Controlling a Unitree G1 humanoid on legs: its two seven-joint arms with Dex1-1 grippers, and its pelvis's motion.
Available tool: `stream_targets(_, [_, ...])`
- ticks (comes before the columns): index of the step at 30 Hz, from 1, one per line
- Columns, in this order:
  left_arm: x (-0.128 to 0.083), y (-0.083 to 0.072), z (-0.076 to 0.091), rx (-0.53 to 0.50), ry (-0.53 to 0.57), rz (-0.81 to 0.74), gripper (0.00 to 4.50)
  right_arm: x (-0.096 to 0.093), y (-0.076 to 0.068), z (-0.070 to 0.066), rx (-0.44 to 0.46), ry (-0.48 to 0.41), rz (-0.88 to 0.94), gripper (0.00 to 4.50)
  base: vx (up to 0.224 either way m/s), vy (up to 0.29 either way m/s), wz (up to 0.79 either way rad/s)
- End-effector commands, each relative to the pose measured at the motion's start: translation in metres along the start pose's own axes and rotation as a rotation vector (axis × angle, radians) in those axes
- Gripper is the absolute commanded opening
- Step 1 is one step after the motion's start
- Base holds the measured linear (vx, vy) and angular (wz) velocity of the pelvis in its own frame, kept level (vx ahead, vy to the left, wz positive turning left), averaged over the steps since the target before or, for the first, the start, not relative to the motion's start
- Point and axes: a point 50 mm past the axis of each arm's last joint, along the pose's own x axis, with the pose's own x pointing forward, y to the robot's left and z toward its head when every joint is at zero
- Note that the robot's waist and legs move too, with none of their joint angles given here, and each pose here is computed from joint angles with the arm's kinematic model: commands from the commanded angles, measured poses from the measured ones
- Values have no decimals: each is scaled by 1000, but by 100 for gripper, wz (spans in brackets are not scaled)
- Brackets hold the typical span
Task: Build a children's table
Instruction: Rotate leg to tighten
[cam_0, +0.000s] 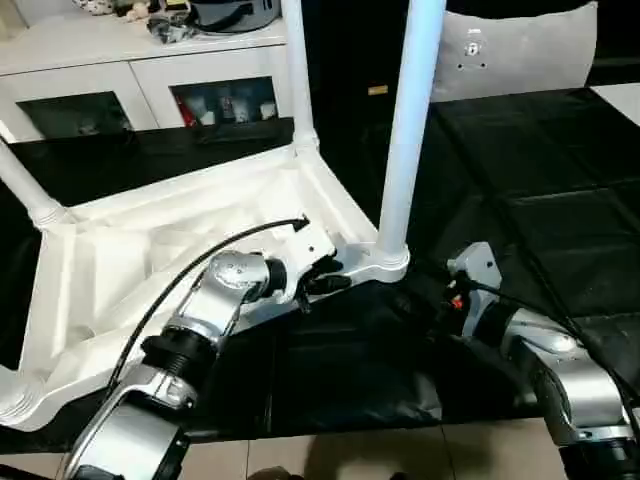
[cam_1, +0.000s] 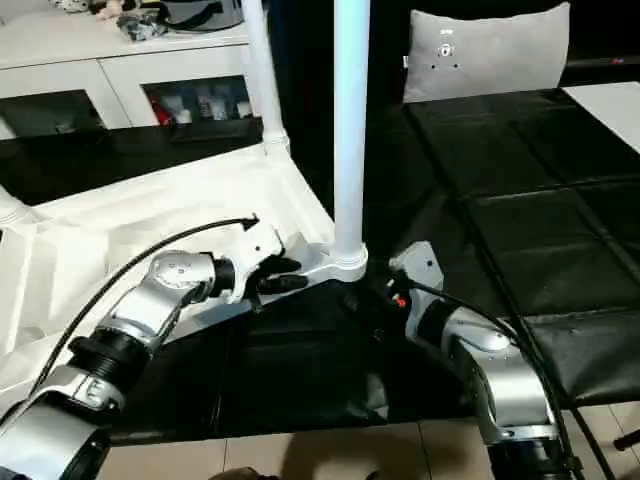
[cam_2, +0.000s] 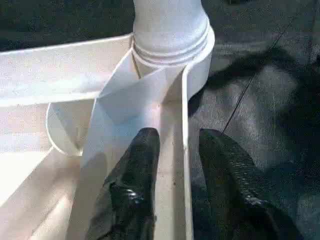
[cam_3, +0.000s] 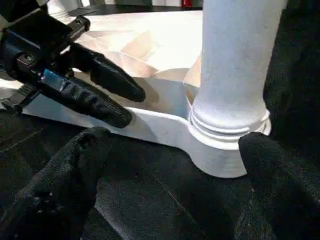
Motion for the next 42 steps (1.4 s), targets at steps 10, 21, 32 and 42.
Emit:
stream_targets(10, [7,-4,-4,-35,-53,14,201,1,6,3,-32,-8,59,450,0,0,0])
stream_targets(21, [6,2,-20,-85,41,35,172,-2,7,3,-35,-5,65,450,0,0,0])
stream_targets(32, [2,7,-26,-99,80,57,75,0,7,3,-45,-5,75,450,0,0,0])
stream_targets(42, [4,3,-27,-43,119,7,8,-1,5,5,-57,0,74,450,0,0,0])
